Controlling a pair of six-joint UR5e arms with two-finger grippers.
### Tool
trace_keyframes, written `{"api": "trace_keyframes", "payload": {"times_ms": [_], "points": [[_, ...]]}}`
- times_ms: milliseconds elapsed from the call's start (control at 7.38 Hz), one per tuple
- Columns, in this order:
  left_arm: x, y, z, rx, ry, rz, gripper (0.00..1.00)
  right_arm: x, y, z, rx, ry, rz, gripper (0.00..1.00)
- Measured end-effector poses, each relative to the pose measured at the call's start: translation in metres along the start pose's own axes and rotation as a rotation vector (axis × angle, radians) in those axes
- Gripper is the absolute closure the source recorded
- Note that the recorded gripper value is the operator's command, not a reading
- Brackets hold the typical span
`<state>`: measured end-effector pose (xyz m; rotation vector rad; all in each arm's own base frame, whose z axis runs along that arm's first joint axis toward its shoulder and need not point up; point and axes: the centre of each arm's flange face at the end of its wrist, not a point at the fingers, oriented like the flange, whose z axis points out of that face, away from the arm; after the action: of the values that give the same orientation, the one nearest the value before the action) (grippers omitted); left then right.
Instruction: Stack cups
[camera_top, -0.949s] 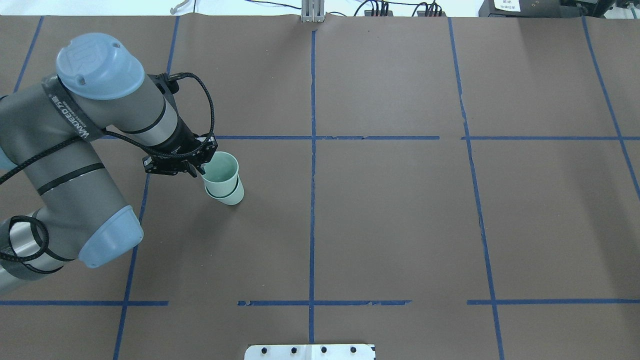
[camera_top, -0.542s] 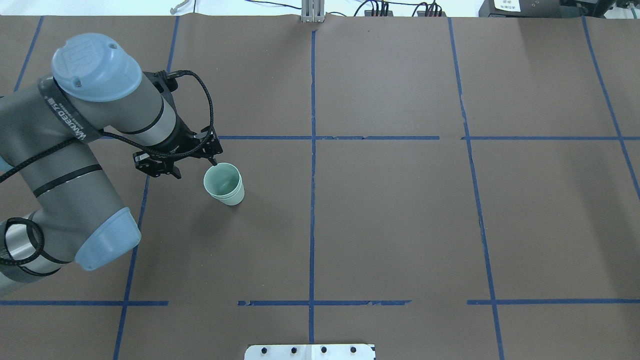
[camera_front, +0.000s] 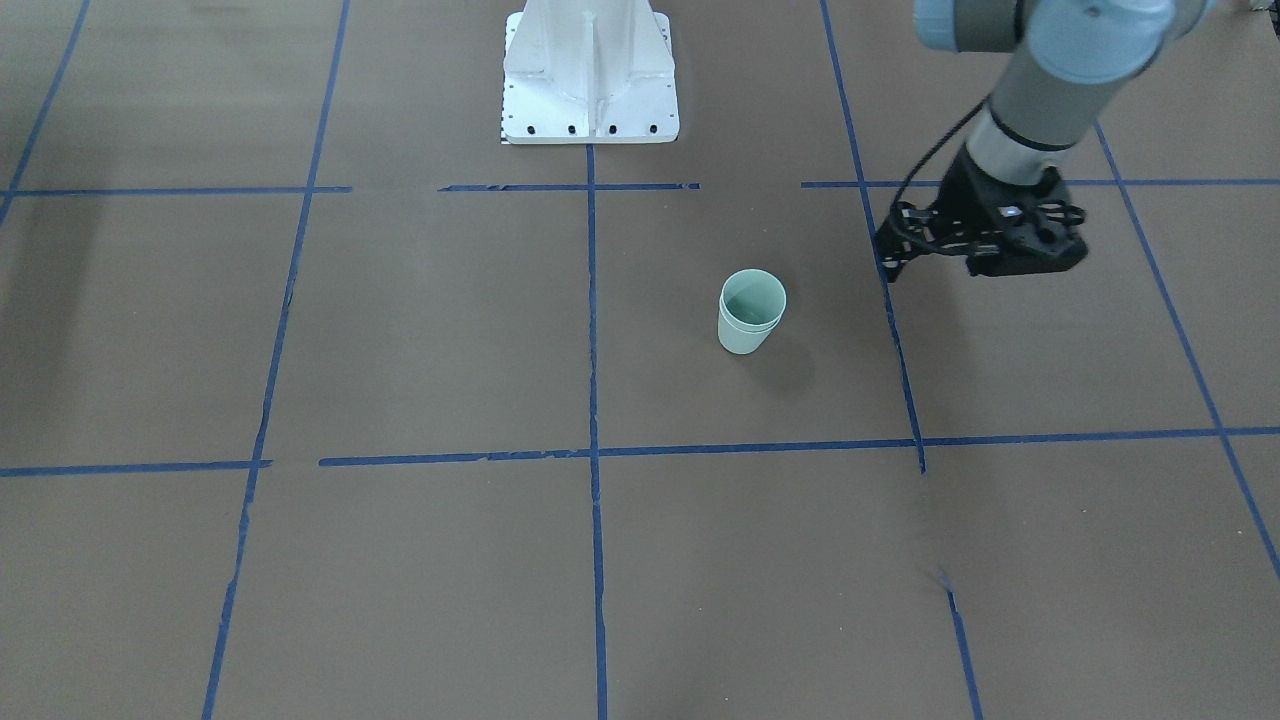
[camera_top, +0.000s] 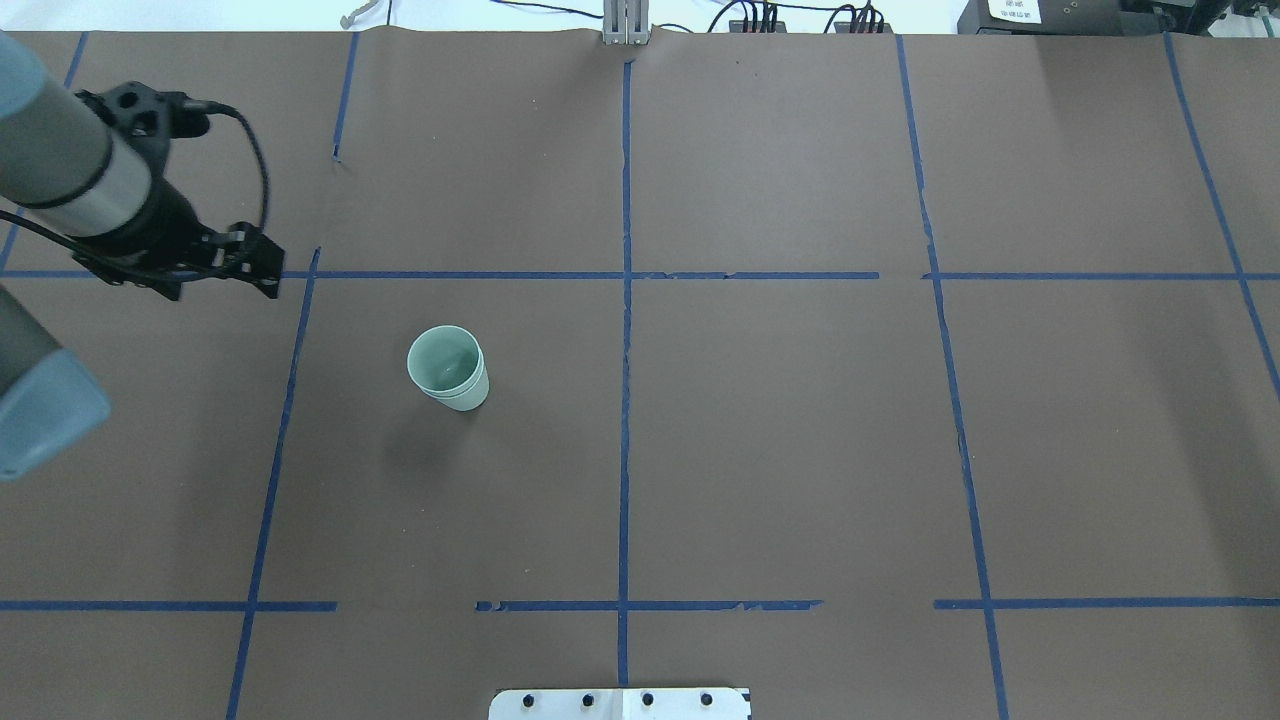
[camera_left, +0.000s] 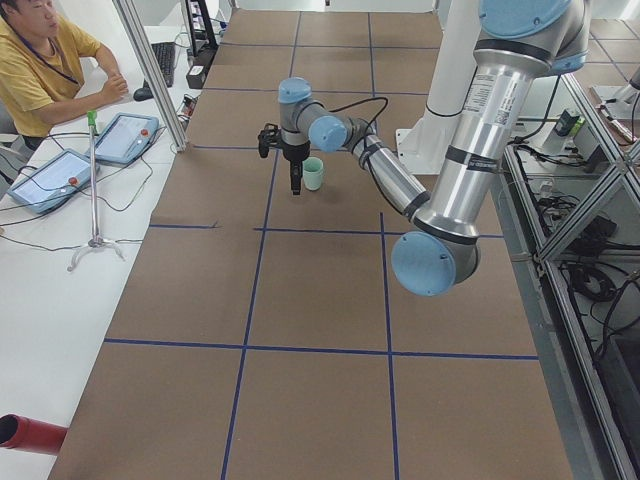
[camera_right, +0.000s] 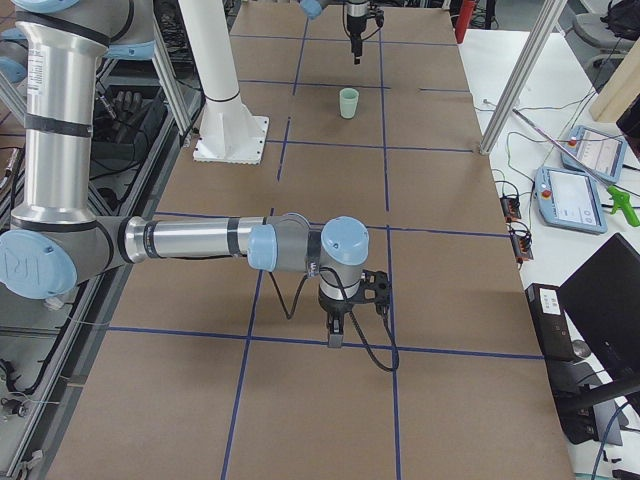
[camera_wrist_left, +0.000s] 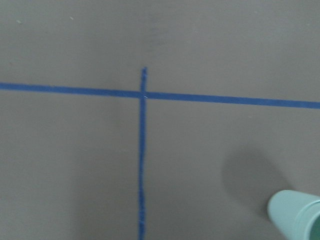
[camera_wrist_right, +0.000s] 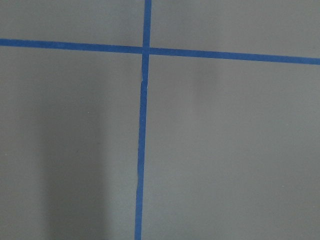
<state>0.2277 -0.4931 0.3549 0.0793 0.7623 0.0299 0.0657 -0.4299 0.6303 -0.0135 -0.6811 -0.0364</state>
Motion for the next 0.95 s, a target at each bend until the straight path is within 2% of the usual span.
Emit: {"api": "trace_keyframes", "payload": {"times_ms": [271,407,542,678,949], "points": [[-0.168,0.001,-0.016,-0.013,-0.098,0.187,0.00,0.000,0.000,0.000,0.000,0.000,0.000,0.00],[-0.249,0.016,-0.026,-0.022,-0.132,0.186,0.00,0.000,0.000,0.000,0.000,0.000,0.000,0.00],[-0.315,0.035,-0.034,-0.027,-0.152,0.132,0.00,0.000,0.000,0.000,0.000,0.000,0.000,0.00],[-0.359,0.052,-0.035,-0.038,-0.147,0.100,0.00,0.000,0.000,0.000,0.000,0.000,0.000,0.00],[-0.392,0.082,-0.029,-0.064,-0.077,0.114,0.00,0.000,0.000,0.000,0.000,0.000,0.000,0.00]]}}
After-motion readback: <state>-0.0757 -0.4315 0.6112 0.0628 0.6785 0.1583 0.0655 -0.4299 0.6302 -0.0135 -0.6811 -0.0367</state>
